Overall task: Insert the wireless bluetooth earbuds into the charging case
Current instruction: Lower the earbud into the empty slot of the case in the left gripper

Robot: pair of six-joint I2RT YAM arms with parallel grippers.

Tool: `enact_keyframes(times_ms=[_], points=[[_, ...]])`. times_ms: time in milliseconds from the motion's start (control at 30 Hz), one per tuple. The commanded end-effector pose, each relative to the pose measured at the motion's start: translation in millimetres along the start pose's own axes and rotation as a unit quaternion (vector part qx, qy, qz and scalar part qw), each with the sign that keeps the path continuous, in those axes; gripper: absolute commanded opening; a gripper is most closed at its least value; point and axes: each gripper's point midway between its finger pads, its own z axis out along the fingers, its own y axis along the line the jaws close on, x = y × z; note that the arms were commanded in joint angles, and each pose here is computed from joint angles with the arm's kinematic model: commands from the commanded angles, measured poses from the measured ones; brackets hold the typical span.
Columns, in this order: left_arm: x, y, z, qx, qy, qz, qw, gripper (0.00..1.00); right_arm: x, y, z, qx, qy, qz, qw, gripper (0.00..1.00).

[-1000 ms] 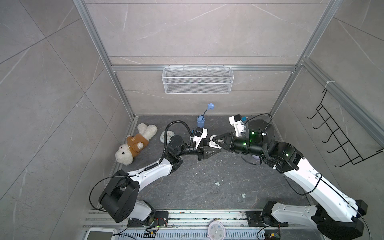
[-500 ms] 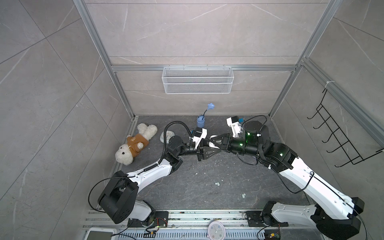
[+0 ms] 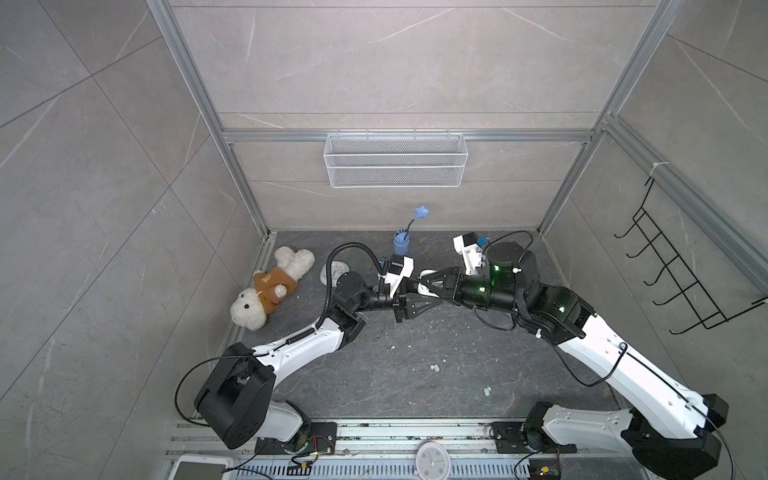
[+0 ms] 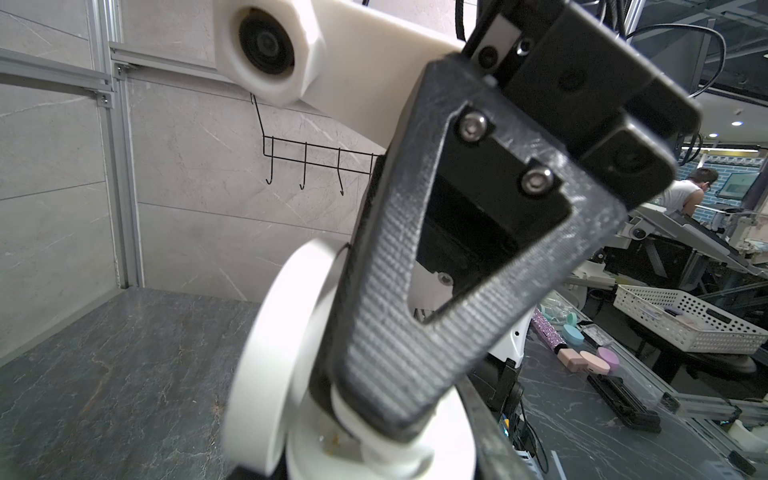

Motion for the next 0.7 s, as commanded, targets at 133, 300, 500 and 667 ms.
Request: enact_keyframes(times_ms=[133,300,500,667], points=[[-27.2,-19.5,-2.4,0.023,-0.029,0.043,0.998,0.14,8.7,-7.8,4.8,0.014,0.015,0.010,1.000,0.19],[-27.4,-19.2,-2.6,0.021,-0.030,0.045,0.998,0.14,10.1,-12.4,1.8,0.024,0.015,0.010,1.000,0.25],[-27.8,-19.2,-2.7,0.020,-0.030,0.045,0.998,0.14,10.9,-17.4,-2.2,0.040,0.015,0.009,0.999,0.35],[-27.6,-18.7,-2.8,0.018,-0.029,0.045,0.998,0.14,7.8,-18.0,-9.6,0.051,0.008,0.004,0.999,0.38]])
